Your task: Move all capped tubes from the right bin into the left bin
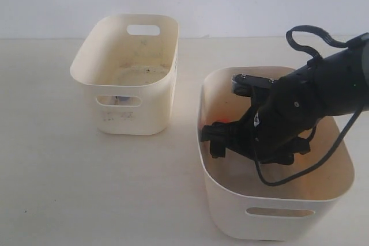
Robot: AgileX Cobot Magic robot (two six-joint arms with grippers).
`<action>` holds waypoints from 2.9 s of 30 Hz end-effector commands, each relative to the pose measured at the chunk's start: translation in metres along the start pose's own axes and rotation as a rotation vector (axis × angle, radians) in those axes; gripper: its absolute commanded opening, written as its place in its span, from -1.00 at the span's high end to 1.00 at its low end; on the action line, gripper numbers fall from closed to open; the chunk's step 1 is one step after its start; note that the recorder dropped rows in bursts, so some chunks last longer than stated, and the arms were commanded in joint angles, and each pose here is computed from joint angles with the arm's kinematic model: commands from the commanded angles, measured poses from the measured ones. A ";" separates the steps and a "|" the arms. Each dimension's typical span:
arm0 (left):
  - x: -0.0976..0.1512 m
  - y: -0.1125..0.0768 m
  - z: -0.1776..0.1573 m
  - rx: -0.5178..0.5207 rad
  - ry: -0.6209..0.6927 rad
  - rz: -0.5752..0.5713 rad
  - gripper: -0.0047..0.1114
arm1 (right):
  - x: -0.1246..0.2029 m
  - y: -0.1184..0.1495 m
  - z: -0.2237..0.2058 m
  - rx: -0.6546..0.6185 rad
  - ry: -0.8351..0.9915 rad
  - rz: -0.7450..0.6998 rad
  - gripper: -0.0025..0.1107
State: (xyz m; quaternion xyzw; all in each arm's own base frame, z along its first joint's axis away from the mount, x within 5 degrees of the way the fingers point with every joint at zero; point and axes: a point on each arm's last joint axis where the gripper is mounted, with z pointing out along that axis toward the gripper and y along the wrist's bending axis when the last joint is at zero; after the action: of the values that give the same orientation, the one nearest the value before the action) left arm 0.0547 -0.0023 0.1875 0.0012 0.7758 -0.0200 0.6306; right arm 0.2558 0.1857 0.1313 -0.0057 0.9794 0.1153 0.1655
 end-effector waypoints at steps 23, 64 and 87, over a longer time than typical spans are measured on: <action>0.001 0.000 0.000 0.005 0.003 -0.010 0.85 | -0.009 0.014 -0.036 -0.097 -0.118 -0.018 0.96; 0.001 0.000 0.000 0.005 0.003 -0.010 0.85 | -0.088 0.124 -0.150 -0.406 -0.516 -0.172 0.96; 0.001 0.000 0.000 0.005 0.003 -0.010 0.85 | -0.127 0.164 -0.066 -0.306 -0.420 -0.213 0.94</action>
State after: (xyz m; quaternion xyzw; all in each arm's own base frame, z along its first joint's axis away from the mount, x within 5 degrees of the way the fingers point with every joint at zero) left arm 0.0547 -0.0023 0.1875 0.0012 0.7758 -0.0200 0.6306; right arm 0.3447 0.3261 0.2752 -0.1003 0.8849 0.2537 0.3776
